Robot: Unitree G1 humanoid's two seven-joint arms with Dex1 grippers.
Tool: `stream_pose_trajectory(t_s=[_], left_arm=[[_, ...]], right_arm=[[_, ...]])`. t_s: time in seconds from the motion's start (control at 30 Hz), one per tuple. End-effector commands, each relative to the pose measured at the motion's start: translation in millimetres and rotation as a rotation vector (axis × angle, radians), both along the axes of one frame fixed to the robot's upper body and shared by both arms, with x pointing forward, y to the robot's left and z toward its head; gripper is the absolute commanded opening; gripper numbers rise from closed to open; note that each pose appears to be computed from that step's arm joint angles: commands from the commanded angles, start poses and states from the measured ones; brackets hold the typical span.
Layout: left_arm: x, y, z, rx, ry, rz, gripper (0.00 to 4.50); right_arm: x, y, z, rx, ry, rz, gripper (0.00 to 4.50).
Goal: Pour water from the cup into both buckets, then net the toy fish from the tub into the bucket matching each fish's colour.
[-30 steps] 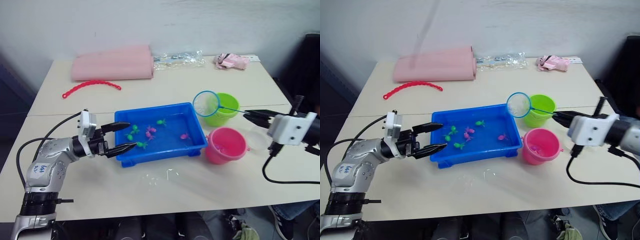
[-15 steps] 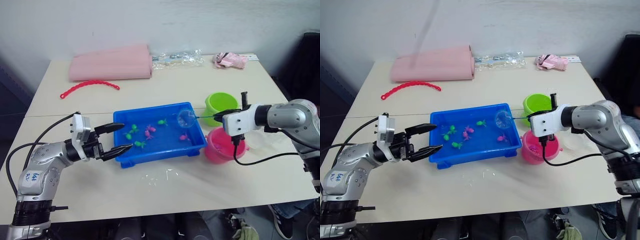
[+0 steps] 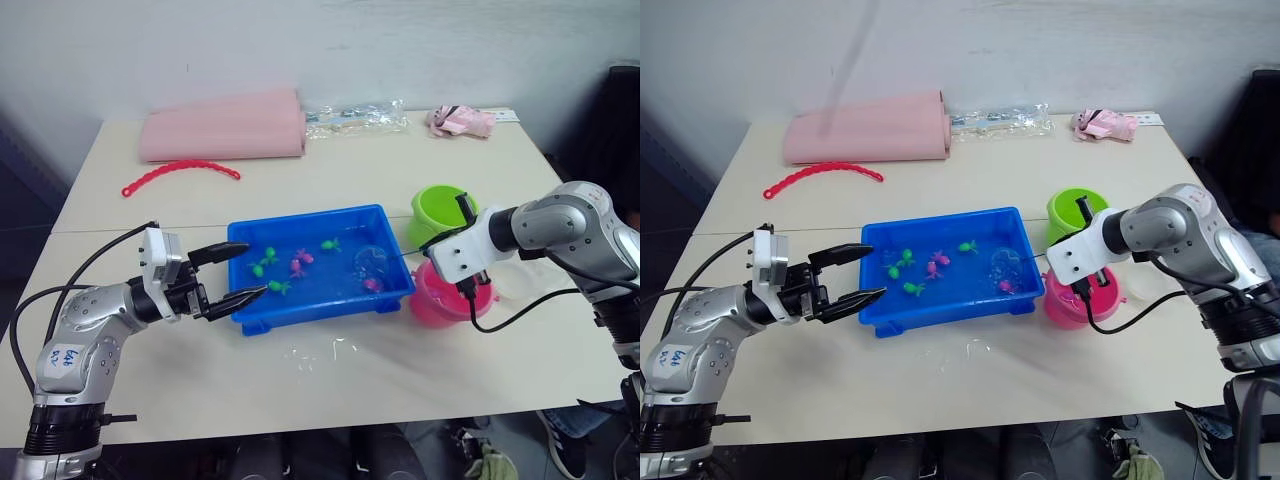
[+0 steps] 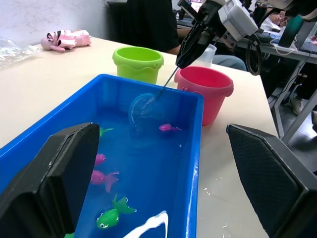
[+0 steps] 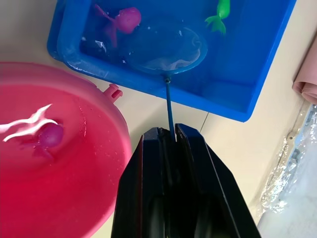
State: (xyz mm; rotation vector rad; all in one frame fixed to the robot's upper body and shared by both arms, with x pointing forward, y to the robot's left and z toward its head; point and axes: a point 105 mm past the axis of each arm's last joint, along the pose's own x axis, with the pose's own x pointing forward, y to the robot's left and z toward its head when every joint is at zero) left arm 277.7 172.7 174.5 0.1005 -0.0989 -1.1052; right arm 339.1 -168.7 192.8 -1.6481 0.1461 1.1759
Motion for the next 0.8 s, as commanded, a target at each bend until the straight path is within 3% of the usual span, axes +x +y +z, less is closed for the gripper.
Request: stream_pose_trajectory(t_s=[0.03,0.2,0.53,0.8], left_arm=[[-3,-2,9,0.007,-0.046,-0.003,4.47],[-2,-2,10,0.005,-0.048,-0.004,4.47],[-2,-4,9,0.001,-0.048,-0.009,4.47],[-1,-5,8,0.002,-0.046,-0.021,4.47]], right_arm=[[-12,-7,-9,0.008,0.135,-0.073,0.00],[-14,-15,-16,0.002,0.207,-0.143,0.00],[-12,-6,-17,0.329,0.425,-0.339,0.00],[-8,-6,2,0.512,0.529,-0.430,0.00]])
